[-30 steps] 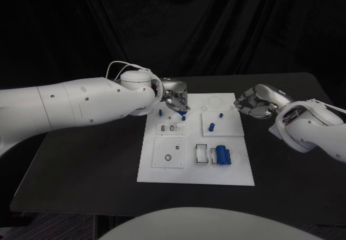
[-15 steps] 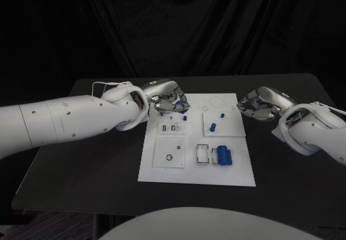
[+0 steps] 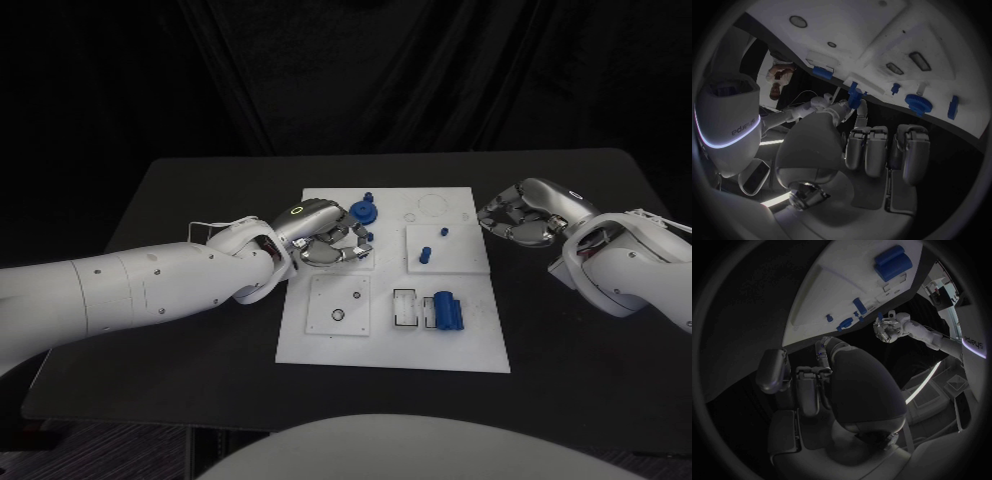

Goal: Assemble the parts on the task board

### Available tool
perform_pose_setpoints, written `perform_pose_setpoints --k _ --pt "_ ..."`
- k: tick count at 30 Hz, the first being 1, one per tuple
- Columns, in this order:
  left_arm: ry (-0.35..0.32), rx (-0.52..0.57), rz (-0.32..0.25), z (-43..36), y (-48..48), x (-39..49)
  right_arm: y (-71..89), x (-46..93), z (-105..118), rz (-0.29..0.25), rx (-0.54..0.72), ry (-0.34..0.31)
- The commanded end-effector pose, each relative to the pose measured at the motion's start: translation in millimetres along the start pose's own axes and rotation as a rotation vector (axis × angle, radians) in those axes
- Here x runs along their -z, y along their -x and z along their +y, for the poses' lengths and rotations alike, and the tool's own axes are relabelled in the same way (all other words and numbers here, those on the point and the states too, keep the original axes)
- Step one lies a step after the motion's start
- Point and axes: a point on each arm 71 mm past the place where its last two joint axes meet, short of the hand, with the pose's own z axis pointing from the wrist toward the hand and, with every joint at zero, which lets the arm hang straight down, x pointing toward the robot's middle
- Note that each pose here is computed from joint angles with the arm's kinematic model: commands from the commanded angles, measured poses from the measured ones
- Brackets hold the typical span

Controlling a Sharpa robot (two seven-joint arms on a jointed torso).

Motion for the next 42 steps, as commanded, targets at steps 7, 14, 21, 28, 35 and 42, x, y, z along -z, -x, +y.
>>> perform_pose_setpoints --k 7,14,21,28,35,42 --pt "-0.066 -0.027 -0.060 4.0 -16.7 11.8 -1.7 2.1 -0.5 0.006 -0.004 0.000" --pt "-0.101 -0.084 -0.078 8.4 -26.6 17.4 -2.3 2.9 -0.4 0.010 -0.007 0.002" --pt "-0.116 -0.144 -0.086 12.6 -32.1 22.6 -2.2 4.8 -2.6 0.012 -0.008 -0.003" --pt "-0.113 -0.175 -0.125 12.8 -30.9 27.0 -3.0 5.6 -3.3 0.016 -0.009 -0.005" --pt "-0.113 -0.180 -0.146 10.4 -28.6 31.4 -3.4 5.9 -3.5 0.017 -0.009 -0.005" --pt "-0.110 -0.175 -0.200 -0.8 -23.5 37.3 -2.6 7.4 -5.1 0.016 -0.009 -0.009"
